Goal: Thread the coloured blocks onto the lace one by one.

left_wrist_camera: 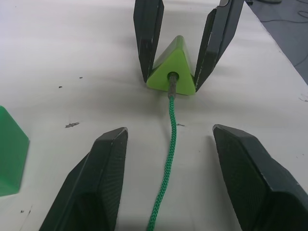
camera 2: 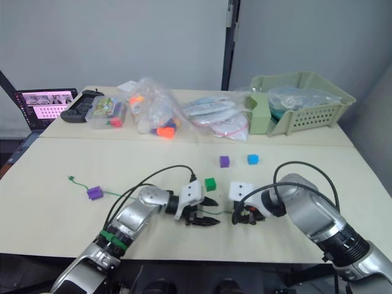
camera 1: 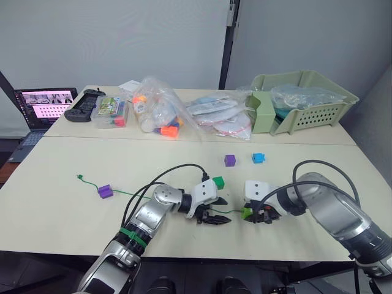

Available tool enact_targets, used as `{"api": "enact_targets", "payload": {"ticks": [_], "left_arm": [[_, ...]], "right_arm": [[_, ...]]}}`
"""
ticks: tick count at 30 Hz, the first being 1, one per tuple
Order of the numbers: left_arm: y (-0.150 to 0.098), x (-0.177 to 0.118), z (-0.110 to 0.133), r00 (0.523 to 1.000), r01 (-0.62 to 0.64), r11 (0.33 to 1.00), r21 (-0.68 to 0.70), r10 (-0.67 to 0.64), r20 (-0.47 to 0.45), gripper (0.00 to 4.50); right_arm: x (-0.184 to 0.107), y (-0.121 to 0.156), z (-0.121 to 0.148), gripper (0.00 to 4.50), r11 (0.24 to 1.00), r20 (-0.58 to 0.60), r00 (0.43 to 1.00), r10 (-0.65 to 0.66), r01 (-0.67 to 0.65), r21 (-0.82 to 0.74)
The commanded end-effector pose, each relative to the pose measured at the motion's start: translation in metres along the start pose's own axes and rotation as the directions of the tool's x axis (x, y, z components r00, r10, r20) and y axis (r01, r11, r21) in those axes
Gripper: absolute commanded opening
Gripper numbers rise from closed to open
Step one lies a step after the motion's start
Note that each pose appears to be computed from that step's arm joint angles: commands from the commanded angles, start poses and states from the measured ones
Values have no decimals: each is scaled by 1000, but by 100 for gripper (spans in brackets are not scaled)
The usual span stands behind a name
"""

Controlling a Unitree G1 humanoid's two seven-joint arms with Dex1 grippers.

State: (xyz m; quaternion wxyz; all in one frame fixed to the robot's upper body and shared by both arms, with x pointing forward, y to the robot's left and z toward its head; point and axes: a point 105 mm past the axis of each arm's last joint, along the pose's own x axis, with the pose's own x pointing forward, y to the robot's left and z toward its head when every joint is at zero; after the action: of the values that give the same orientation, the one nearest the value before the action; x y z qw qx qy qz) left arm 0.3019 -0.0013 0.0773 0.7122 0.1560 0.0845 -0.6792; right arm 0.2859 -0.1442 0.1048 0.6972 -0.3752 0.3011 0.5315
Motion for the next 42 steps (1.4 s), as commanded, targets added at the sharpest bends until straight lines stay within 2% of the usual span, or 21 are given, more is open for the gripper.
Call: {"api": "enact_targets", "payload": {"ticks": [1, 6, 7, 28, 29, 31, 42], "left_arm": [[-2, 4, 8, 1000, 10, 1000, 24, -10, 16, 184], [0, 5, 8, 1000, 8, 999, 54, -9, 17, 17], [0, 5, 7, 1000, 12, 999, 53, -13, 16, 0], [-2, 42, 29, 996, 57, 997, 59, -61, 72, 0], [0, 41, 28, 996, 52, 998, 48, -55, 72, 44], [1, 39, 26, 996, 50, 998, 33, -52, 70, 84], [3, 20, 29, 996, 46, 998, 34, -48, 71, 446]], "right_arm": [[-1, 0, 5, 128, 1000, 11, 1000, -3, 3, -18], [-2, 1, 4, 128, 1000, 9, 1000, -6, 6, -19], [-2, 1, 4, 128, 1000, 8, 1000, -6, 6, -18], [-1, 5, 3, 128, 1000, 4, 1000, -7, 7, -13], [-1, 5, 3, 128, 1000, 4, 1000, -7, 7, -11], [-1, 5, 3, 128, 1000, 4, 1000, -8, 8, -9], [1, 5, 5, 128, 1000, 20, 1000, -6, 6, -9]]}}
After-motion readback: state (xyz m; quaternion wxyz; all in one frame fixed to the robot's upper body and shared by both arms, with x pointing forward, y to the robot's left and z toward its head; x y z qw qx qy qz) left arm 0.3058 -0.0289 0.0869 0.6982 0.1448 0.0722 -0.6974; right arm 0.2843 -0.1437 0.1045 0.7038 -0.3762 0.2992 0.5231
